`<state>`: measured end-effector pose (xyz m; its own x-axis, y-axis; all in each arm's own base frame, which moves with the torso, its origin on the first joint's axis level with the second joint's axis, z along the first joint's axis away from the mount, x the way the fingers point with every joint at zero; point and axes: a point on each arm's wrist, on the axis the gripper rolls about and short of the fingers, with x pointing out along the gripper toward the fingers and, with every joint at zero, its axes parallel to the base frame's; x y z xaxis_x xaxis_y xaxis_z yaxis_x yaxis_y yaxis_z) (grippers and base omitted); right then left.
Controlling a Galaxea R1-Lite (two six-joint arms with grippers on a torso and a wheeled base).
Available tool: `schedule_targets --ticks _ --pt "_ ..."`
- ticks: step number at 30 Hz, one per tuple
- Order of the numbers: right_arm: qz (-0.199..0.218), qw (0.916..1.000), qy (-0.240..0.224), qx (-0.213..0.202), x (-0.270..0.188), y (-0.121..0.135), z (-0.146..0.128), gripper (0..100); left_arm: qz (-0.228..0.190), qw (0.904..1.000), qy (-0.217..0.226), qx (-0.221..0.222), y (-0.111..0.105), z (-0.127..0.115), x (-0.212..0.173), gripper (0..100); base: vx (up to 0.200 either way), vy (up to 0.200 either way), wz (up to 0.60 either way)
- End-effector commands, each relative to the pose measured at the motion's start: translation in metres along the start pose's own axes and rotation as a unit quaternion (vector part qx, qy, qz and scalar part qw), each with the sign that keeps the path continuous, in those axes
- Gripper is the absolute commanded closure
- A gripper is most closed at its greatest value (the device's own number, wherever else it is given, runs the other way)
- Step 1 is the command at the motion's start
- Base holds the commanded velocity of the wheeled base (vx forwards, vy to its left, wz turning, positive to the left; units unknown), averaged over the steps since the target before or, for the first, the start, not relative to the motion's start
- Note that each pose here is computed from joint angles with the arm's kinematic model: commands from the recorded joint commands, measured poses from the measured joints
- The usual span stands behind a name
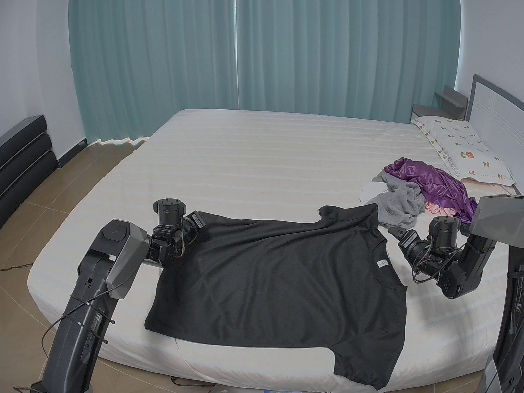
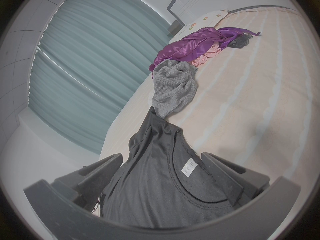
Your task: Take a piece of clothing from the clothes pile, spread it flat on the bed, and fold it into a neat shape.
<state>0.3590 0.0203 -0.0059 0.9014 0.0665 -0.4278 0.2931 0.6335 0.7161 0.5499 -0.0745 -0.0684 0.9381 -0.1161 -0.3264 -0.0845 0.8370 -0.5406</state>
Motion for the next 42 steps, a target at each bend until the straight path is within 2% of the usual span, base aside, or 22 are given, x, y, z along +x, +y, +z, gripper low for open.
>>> schedule_targets --ticks 1,7,20,32,42 --pt "-0.003 1.0000 0.000 0.001 0.000 -0.002 0.000 0 0.007 0.9998 -0.020 -0.002 0.003 0.004 0.000 100 0.000 0.000 0.00" --pt "-0.006 1.0000 0.001 0.003 0.000 -0.004 0.000 0 0.024 0.9983 -0.053 -0.005 0.007 0.012 0.000 100 0.000 0.000 0.00" --pt "-0.007 1.0000 -0.001 0.004 -0.001 -0.006 0.001 0 0.041 0.9962 -0.077 -0.010 0.023 0.026 -0.001 100 0.000 0.000 0.00" --pt "-0.010 0.9999 0.001 0.004 -0.002 -0.007 0.000 0 0.052 0.9947 -0.088 -0.014 0.036 0.037 -0.003 100 0.000 0.000 0.00" --pt "-0.012 0.9999 0.004 0.004 -0.002 -0.008 -0.002 0 0.050 0.9949 -0.086 -0.014 0.035 0.036 -0.002 100 0.000 0.000 0.00"
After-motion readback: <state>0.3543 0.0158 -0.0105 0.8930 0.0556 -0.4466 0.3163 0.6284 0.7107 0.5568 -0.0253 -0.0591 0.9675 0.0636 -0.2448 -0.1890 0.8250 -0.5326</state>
